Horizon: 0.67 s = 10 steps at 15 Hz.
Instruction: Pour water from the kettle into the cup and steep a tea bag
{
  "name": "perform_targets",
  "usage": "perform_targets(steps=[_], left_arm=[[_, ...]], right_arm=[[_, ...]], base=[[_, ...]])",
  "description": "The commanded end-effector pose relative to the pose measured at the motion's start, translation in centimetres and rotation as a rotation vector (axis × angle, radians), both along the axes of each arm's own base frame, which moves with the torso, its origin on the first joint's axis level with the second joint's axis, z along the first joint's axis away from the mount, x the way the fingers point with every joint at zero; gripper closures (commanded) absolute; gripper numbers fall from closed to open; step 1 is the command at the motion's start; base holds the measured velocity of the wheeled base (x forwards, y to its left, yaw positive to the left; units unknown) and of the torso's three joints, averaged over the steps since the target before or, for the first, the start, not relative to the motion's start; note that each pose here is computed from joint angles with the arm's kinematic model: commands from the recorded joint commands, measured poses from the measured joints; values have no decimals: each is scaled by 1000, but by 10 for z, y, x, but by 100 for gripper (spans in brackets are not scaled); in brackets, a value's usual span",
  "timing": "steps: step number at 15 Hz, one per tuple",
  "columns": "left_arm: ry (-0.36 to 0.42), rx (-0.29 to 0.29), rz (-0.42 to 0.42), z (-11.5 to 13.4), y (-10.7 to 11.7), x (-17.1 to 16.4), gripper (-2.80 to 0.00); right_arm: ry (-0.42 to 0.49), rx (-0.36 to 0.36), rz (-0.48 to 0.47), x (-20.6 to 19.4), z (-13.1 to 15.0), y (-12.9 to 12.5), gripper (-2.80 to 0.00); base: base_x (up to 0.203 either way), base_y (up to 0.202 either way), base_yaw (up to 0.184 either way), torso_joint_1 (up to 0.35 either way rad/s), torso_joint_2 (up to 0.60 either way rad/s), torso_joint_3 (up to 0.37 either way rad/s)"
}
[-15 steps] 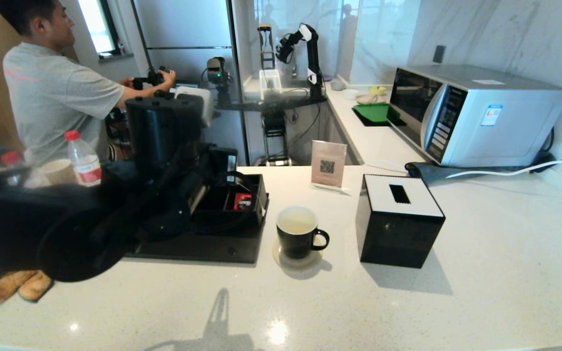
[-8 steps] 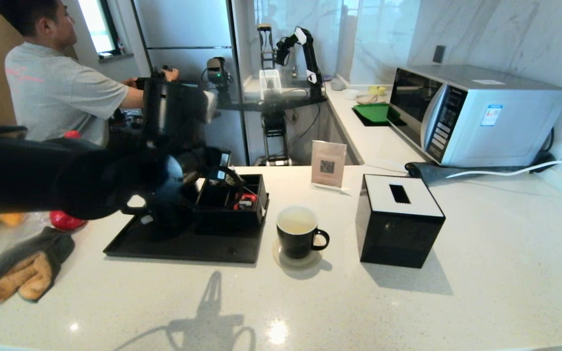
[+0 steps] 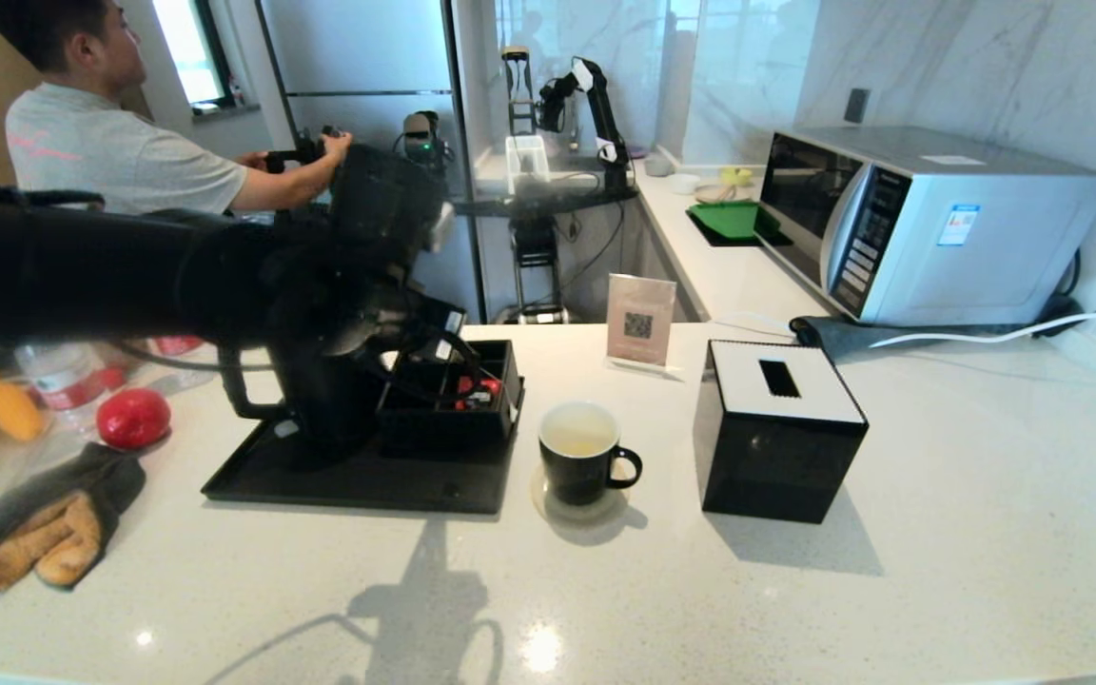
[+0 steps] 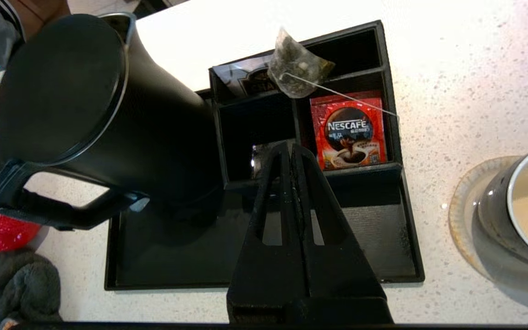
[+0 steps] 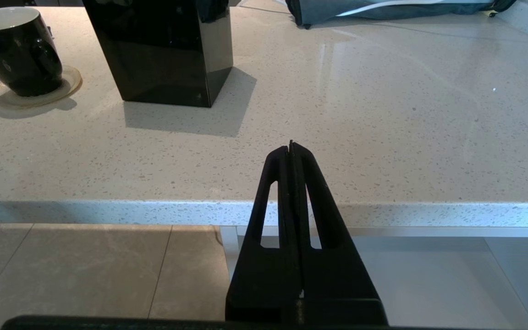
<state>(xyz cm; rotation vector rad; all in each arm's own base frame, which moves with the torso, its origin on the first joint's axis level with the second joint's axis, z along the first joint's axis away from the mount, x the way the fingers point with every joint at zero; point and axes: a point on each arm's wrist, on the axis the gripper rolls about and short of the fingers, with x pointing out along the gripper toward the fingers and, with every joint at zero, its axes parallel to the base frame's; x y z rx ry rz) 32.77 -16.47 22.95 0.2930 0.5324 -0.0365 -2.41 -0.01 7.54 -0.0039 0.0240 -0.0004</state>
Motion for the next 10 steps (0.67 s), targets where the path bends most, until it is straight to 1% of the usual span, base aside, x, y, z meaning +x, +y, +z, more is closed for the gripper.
perform_targets(steps=[1, 2, 3, 7, 10], left_arm=[[18, 9, 2, -11, -9, 16, 0], [23, 11, 1, -15, -11, 21, 0], [27, 13, 1, -18, -14, 26, -280], [18, 5, 8, -28, -21, 51, -280], [21, -11, 9, -38, -21, 72, -280]], right_arm=[[3, -1, 0, 0, 0, 0, 0], [1, -1, 0, 0, 0, 0, 0], [2, -1, 0, 0, 0, 0, 0], [2, -1, 0, 0, 0, 0, 0], [1, -1, 0, 0, 0, 0, 0]], base=[[0, 0, 0, 0, 0, 0], [0, 0, 0, 0, 0, 0], [0, 0, 0, 0, 0, 0], [0, 0, 0, 0, 0, 0], [0, 0, 0, 0, 0, 0]])
